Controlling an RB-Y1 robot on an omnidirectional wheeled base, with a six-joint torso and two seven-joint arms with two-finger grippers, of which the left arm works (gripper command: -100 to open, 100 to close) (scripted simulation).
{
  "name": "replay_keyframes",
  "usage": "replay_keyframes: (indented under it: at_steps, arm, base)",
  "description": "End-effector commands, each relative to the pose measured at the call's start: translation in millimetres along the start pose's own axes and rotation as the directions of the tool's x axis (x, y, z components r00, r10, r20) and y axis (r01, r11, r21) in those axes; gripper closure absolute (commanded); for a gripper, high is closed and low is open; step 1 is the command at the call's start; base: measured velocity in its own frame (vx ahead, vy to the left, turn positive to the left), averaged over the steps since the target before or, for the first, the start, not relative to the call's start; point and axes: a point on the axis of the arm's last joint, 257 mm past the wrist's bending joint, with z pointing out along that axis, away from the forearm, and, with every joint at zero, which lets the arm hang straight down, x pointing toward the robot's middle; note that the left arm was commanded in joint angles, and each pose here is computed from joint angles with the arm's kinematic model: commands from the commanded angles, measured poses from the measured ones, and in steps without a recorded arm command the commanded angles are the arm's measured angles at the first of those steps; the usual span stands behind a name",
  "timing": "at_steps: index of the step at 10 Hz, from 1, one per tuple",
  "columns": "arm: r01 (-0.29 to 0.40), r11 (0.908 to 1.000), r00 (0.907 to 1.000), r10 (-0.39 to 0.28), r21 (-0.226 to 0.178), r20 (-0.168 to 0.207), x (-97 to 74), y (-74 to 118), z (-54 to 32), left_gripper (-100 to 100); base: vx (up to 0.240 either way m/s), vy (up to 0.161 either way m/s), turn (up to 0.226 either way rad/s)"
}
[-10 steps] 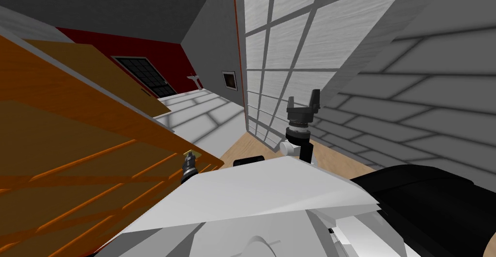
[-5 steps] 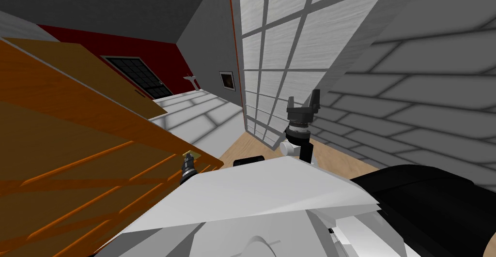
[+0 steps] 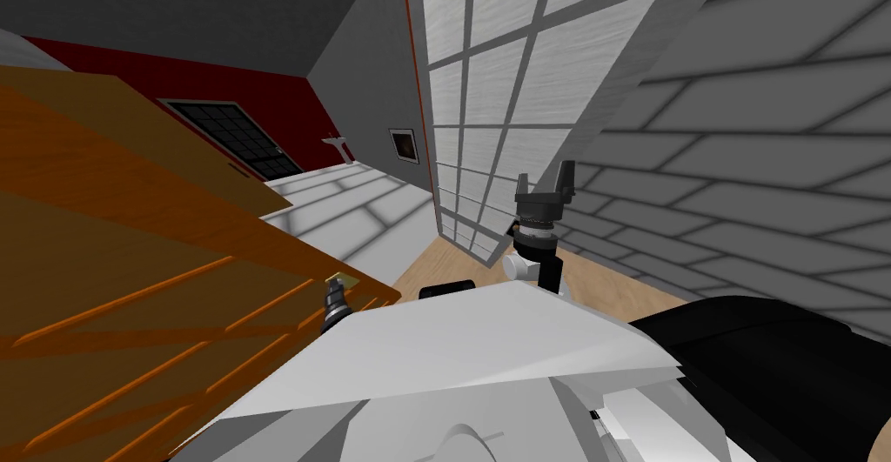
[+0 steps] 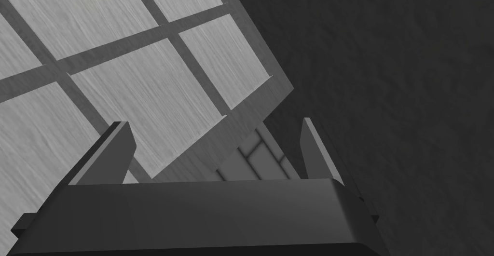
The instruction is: Pull the door open
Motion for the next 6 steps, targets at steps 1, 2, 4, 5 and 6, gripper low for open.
replay_keyframes:
  at_steps: [1, 2, 4, 5, 6]
  arm:
    - [0.076, 0.9971, 0.9971, -0.076, -0.002, -0.004, 11.1, -2.4, -3.2, 100]
    - [0.093, 0.9957, 0.9957, -0.093, -0.002, -0.004, 11.1, -2.4, -3.2, 100]
    - [0.141, 0.9899, 0.99, -0.141, -0.007, 0.007, 7.9, -0.5, -4.3, 100]
    - [0.185, 0.9827, 0.9826, -0.185, -0.011, 0.017, 4.8, 1.4, -5.5, 100]
    - [0.19, 0.9818, 0.9817, -0.189, -0.01, 0.018, 4.8, 1.4, -5.5, 100]
  base:
    - [-0.041, 0.002, -0.106]
    - [-0.042, 0.007, -0.057]
    - [-0.039, -0.002, -0.058]
    - [-0.035, 0.0, -0.063]
    - [-0.03, -0.004, -0.044]
